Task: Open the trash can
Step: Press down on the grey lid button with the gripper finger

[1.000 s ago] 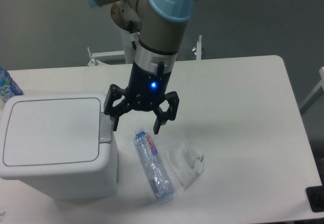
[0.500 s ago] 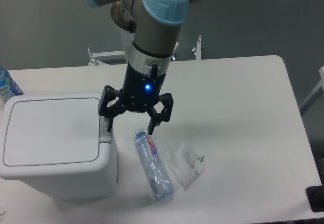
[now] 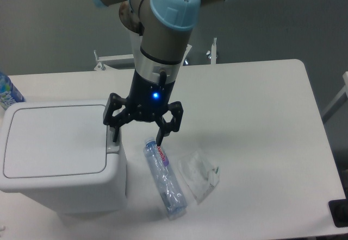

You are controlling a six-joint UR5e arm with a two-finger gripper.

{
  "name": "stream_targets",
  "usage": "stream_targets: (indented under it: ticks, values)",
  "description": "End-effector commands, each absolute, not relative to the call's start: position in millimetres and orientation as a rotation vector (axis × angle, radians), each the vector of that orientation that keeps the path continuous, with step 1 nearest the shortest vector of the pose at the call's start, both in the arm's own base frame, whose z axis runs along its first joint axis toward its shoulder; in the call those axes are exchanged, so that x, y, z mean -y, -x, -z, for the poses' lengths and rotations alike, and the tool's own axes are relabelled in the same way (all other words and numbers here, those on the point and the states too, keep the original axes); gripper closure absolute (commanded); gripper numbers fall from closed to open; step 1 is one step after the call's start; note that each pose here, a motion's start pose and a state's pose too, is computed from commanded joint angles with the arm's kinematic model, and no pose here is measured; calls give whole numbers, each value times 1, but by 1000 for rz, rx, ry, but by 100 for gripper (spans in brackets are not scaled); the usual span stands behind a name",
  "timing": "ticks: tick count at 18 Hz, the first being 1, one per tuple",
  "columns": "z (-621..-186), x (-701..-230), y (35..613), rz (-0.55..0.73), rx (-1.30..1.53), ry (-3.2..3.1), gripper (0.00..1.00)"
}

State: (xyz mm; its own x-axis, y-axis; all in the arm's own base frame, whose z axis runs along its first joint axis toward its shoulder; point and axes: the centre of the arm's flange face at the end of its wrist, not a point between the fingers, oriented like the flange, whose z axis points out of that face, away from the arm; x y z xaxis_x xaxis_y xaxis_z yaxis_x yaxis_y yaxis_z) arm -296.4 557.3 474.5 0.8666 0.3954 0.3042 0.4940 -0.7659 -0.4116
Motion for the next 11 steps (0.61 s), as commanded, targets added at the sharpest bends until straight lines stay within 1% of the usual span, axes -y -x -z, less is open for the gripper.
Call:
stream_targets:
  ticks: [11]
  values:
    - [-474, -558, 297, 268, 639, 2551, 0]
